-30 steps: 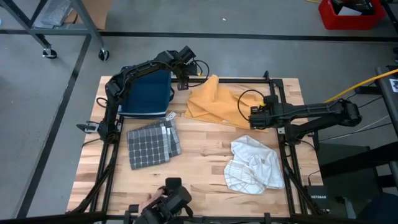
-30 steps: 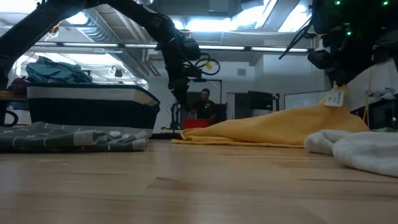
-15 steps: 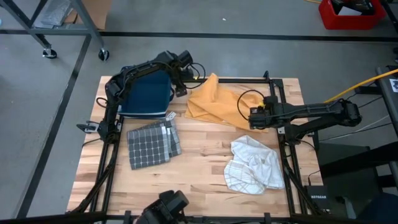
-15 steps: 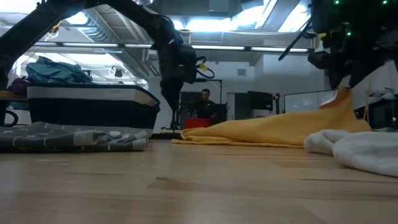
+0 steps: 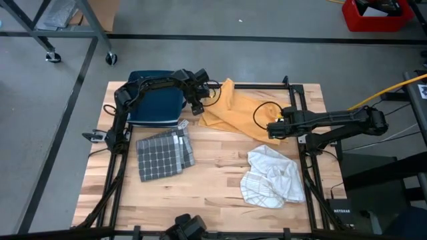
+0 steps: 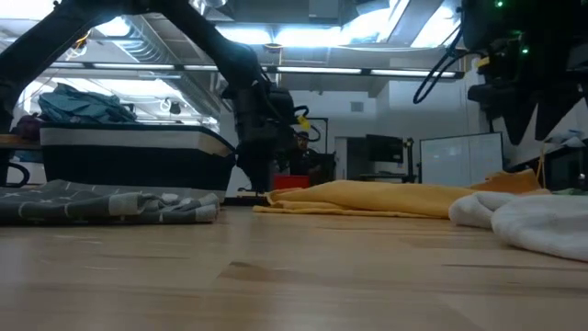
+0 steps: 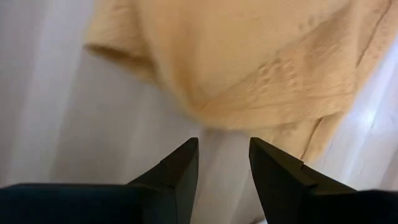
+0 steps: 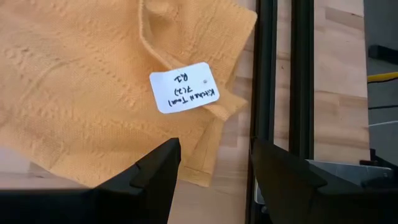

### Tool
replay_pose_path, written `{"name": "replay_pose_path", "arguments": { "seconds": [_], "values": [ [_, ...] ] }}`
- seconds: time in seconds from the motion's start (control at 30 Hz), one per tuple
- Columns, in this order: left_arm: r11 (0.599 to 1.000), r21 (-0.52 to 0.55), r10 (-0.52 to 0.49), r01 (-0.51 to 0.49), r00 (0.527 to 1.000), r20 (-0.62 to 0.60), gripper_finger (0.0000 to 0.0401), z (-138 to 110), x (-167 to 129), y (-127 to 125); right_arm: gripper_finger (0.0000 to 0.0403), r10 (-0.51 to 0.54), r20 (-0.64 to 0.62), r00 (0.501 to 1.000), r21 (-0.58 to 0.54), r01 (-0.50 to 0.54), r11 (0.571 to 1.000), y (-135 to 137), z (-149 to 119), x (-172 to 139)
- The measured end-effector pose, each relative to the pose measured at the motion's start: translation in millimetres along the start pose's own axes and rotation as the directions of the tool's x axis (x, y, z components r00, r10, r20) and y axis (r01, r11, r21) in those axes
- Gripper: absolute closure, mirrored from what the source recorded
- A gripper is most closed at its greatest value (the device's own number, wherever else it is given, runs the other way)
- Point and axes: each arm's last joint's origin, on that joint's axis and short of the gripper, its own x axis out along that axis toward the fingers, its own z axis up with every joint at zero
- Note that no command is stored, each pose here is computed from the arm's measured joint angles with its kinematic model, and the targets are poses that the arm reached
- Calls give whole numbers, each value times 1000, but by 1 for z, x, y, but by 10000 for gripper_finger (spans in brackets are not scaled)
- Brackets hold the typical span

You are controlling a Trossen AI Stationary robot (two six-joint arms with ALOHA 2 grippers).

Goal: Fold towel
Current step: Fold the yellow towel

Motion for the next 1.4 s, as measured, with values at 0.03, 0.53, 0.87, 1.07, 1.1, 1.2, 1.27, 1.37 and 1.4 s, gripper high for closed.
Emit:
{"name": "replay_pose_path", "arguments": {
  "seconds": [0.03, 0.53, 0.87, 1.07, 1.1, 1.2, 1.27, 1.37, 1.4],
  "values": [
    [1000, 9, 0, 0, 1000, 4, 267, 1, 2, -3, 198, 3, 3, 1000, 1, -3, 1000, 0, 0, 0],
    [993, -56, 108, -104, 992, 66, 267, 11, 3, -7, 198, 31, 6, 1000, 10, -31, 999, 3, 0, 0],
    [983, -73, 170, -168, 985, 27, 267, 7, 2, 0, 198, 43, 8, 999, 15, -43, 999, 5, 1, 0],
    [980, -93, 187, -178, 977, 103, 267, 14, 1, 1, 198, 69, 22, 997, 29, -69, 997, 7, 1, 0],
    [979, -104, 187, -176, 977, 105, 267, 15, 2, 1, 198, 73, 23, 997, 31, -74, 997, 8, 2, 0],
    [975, -142, 181, -168, 980, 88, 267, 14, 10, 3, 198, 78, 24, 997, 33, -79, 996, 8, 2, 0],
    [974, -154, 178, -165, 982, 71, 267, 13, 16, 5, 198, 79, 24, 997, 33, -80, 996, 8, 2, 0],
    [975, -158, 164, -154, 985, 55, 267, 12, 24, 6, 198, 78, 24, 997, 33, -79, 996, 8, 2, 0],
    [976, -160, 157, -146, 986, 53, 267, 12, 25, 6, 198, 78, 24, 997, 33, -79, 996, 8, 2, 0]
  ]
}}
